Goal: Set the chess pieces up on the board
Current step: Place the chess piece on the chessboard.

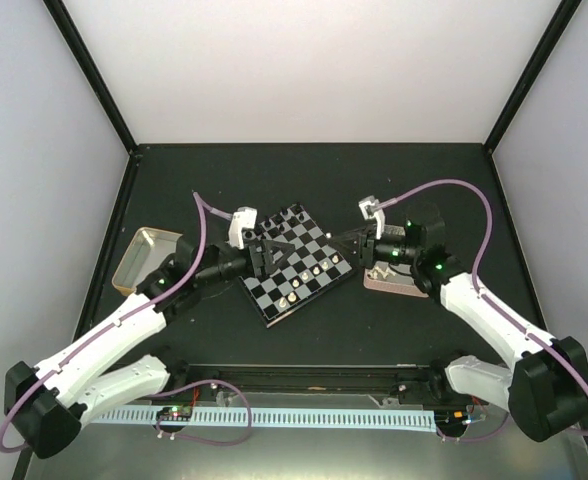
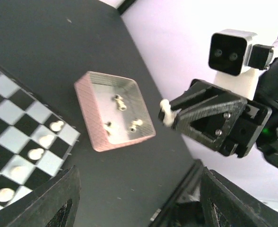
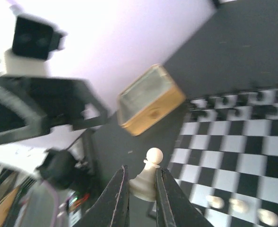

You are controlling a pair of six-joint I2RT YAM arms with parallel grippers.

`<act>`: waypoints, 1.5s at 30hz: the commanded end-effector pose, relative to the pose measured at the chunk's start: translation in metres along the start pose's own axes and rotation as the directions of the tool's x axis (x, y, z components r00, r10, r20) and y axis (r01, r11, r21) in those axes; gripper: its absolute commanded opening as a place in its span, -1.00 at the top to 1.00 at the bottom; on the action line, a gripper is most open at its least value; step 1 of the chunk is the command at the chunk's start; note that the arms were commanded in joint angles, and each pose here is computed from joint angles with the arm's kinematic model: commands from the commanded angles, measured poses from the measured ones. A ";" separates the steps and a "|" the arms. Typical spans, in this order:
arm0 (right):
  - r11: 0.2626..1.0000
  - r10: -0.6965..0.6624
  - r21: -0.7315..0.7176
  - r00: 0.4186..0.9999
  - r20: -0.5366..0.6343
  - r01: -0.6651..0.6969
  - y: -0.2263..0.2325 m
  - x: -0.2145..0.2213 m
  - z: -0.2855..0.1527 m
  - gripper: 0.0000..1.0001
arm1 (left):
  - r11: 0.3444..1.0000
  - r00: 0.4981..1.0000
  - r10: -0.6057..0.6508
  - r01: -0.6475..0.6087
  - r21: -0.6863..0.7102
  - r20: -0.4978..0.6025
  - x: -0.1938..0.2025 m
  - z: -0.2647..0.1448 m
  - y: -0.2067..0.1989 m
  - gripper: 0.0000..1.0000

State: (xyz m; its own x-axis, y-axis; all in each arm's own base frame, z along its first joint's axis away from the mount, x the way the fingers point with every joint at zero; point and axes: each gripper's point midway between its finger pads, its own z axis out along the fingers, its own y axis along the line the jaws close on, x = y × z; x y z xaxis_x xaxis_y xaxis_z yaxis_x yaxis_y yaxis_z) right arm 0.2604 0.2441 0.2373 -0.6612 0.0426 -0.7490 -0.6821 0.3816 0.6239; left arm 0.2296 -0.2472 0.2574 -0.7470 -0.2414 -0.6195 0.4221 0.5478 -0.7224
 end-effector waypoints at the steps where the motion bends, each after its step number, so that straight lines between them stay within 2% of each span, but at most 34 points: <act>1: 0.934 -0.198 -0.307 0.980 -0.021 0.182 0.073 0.002 -0.001 0.77 | 0.965 0.994 -0.034 0.060 0.255 -0.104 -0.002 -0.006 -0.055 -0.41; 5: 0.885 -0.260 -0.410 0.965 -0.036 0.223 0.099 0.007 0.001 0.78 | 0.933 0.984 -0.037 0.097 0.346 -0.175 0.003 -0.006 -0.071 -0.39; 10: 0.856 -0.308 -0.454 0.949 -0.062 0.248 0.111 0.011 0.005 0.80 | 0.894 0.969 -0.020 0.128 0.429 -0.247 0.008 -0.009 -0.088 -0.21; 20: 0.845 -0.331 -0.478 0.936 -0.120 0.238 0.115 0.019 0.016 0.86 | 0.882 0.967 -0.024 0.139 0.450 -0.252 0.006 -0.010 -0.090 0.23; 25: 0.839 -0.343 -0.489 0.930 -0.133 0.240 0.117 0.023 0.017 0.87 | 0.888 0.969 -0.034 0.143 0.438 -0.246 0.004 -0.008 -0.086 0.37; 35: 0.836 -0.356 -0.494 0.921 -0.156 0.239 0.117 0.028 0.021 0.87 | 0.892 0.963 -0.038 0.152 0.425 -0.265 0.008 -0.003 -0.081 0.94; 36: 0.840 -0.352 -0.488 0.922 -0.161 0.236 0.116 0.029 0.021 0.84 | 0.894 0.964 -0.031 0.145 0.423 -0.264 0.009 -0.002 -0.080 0.97; 38: 0.851 -0.346 -0.471 0.923 -0.167 0.233 0.113 0.028 0.023 0.58 | 0.902 0.966 -0.022 0.131 0.413 -0.258 0.010 -0.001 -0.077 0.97; 40: 0.872 -0.330 -0.433 0.927 -0.179 0.227 0.107 0.029 0.025 0.11 | 0.926 0.969 -0.023 0.113 0.359 -0.248 0.012 0.001 -0.065 0.97; 41: 0.886 -0.321 -0.403 0.930 -0.180 0.228 0.102 0.029 0.026 -0.10 | 0.943 0.972 -0.018 0.095 0.318 -0.236 0.013 0.002 -0.056 0.97; 43: 0.915 -0.298 -0.331 0.938 -0.175 0.229 0.089 0.031 0.027 -0.36 | 0.978 0.978 -0.001 0.044 0.205 -0.207 0.015 0.003 -0.032 0.97; 45: 0.939 -0.269 -0.264 0.949 -0.166 0.220 0.078 0.033 0.026 -0.53 | 0.997 0.984 0.031 -0.018 0.074 -0.174 0.016 0.001 -0.005 0.97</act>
State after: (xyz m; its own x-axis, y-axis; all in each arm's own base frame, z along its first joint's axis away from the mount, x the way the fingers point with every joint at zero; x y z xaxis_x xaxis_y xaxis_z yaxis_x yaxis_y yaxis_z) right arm 0.1809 0.3061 0.2697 -0.4689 -0.2426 -0.8493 -0.8734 -0.0154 0.4867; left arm 0.1981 -0.2806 0.2706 -0.8783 -0.0585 -0.4745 0.4437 0.2700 -0.8545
